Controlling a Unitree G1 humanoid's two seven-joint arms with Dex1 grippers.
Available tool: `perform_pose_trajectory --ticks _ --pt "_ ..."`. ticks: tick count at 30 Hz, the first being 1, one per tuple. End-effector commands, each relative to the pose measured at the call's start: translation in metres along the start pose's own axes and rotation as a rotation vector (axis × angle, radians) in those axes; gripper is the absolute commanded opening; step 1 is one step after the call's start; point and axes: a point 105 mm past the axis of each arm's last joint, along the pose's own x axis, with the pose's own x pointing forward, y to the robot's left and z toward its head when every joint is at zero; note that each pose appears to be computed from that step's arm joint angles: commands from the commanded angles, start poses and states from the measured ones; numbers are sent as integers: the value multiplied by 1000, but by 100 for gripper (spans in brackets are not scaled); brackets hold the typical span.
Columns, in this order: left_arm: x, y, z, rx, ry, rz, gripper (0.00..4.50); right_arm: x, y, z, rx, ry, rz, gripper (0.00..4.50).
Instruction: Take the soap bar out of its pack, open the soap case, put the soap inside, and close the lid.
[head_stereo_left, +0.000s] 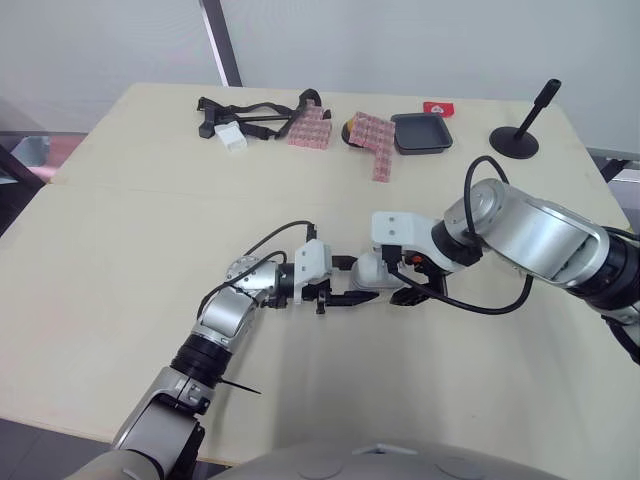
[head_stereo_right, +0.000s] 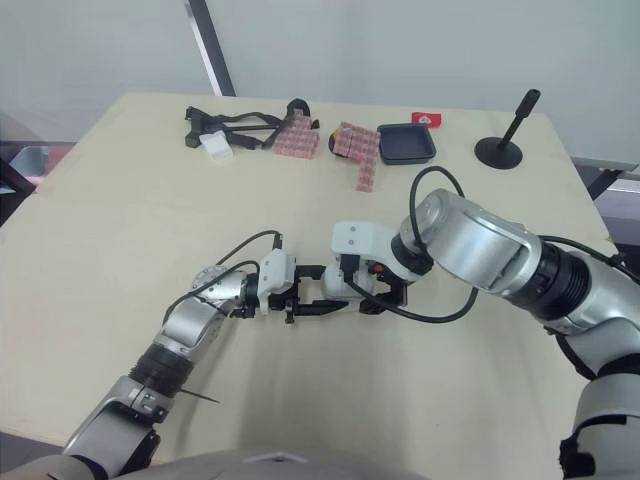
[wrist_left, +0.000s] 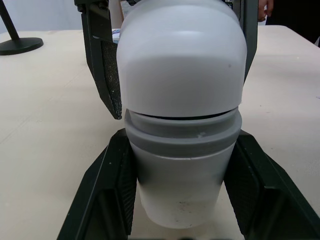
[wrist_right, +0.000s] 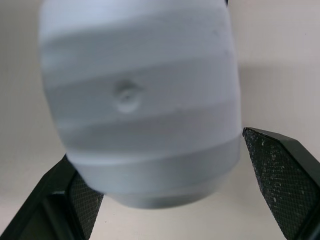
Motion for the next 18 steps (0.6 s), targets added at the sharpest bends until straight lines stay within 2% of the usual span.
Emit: perform_pose_trajectory --ticks 1,7,12,14,18 --pt "-1 0 3 14 -7 -2 191 -13 0 4 -20 -28 -32 437" --pt "-1 -1 3 15 -7 -3 191 -19 3 -9 16 -46 -40 437" --pt "-4 -2 3 15 -9 -3 191 -25 3 -35 100 -104 -65 437" --pt "-5 -2 3 15 -9 -4 191 -30 2 -42 131 -154 -89 437" --pt "-7 -2 2 12 -8 -7 191 -37 -2 -47 152 -350 -167 437"
